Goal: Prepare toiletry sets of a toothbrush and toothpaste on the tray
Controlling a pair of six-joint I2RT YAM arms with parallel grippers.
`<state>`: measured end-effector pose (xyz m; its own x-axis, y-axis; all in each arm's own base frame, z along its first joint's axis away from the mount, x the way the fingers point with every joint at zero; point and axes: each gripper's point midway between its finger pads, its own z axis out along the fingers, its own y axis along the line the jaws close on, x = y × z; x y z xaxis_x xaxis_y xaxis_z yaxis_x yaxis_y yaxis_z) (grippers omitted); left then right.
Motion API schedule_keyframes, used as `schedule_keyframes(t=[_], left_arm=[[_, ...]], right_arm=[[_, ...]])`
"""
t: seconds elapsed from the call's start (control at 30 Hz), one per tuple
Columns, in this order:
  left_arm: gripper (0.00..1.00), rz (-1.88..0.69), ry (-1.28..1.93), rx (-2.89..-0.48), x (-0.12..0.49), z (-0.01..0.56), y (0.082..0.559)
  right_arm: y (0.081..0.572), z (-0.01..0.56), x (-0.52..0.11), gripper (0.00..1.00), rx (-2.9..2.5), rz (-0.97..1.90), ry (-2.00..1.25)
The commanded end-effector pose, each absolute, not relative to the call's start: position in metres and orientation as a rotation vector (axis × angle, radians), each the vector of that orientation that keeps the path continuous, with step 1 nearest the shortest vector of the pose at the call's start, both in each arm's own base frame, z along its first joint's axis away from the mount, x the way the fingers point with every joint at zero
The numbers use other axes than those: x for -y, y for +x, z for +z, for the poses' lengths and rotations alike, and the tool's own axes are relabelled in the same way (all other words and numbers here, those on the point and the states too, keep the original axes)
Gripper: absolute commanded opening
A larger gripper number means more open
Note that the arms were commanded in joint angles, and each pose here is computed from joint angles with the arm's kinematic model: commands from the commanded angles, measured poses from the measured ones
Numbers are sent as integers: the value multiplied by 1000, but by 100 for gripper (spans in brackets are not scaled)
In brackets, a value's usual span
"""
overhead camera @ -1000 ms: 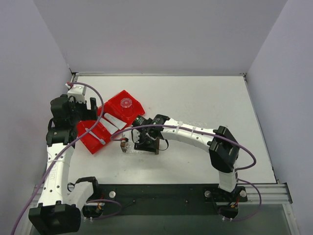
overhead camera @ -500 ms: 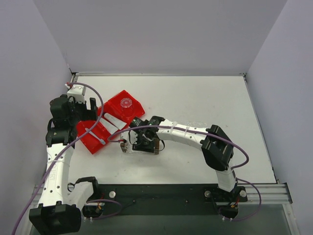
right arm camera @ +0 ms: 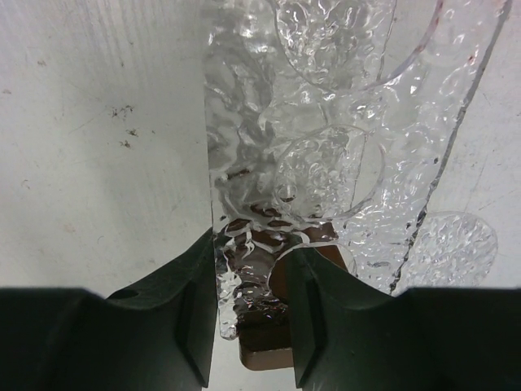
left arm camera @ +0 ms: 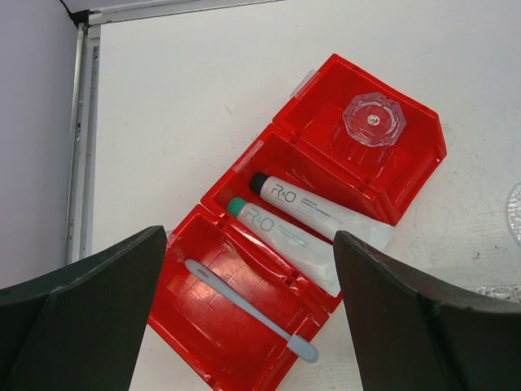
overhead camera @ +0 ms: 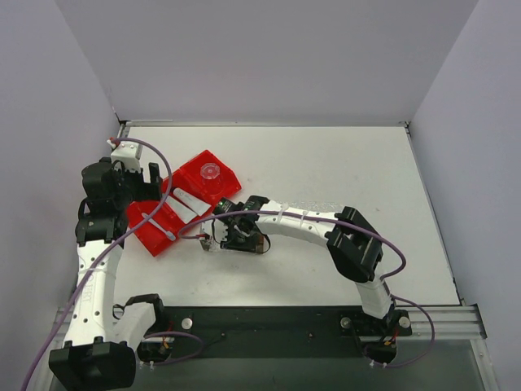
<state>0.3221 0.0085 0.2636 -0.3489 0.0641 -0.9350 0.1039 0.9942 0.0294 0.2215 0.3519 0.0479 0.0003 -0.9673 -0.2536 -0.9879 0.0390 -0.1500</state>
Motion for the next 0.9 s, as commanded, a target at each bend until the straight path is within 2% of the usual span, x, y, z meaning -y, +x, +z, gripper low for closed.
schedule_keyframes(t=[0.0, 0.13, 0.37, 0.87], left_arm=[[95, -53, 121, -1887, -8, 274, 322], [95, -47, 122, -1881, -8, 274, 322], [95, -49, 122, -1886, -8, 272, 323], [95, -50, 126, -1891, -9, 267, 324]], right_arm=[[229, 79, -347, 10, -2006, 41, -1928], [233, 95, -338, 0, -1974, 4, -1917], [234, 121, -321, 0, -1911, -12, -1927], [278, 147, -243, 0, -1931, 36, -1797]])
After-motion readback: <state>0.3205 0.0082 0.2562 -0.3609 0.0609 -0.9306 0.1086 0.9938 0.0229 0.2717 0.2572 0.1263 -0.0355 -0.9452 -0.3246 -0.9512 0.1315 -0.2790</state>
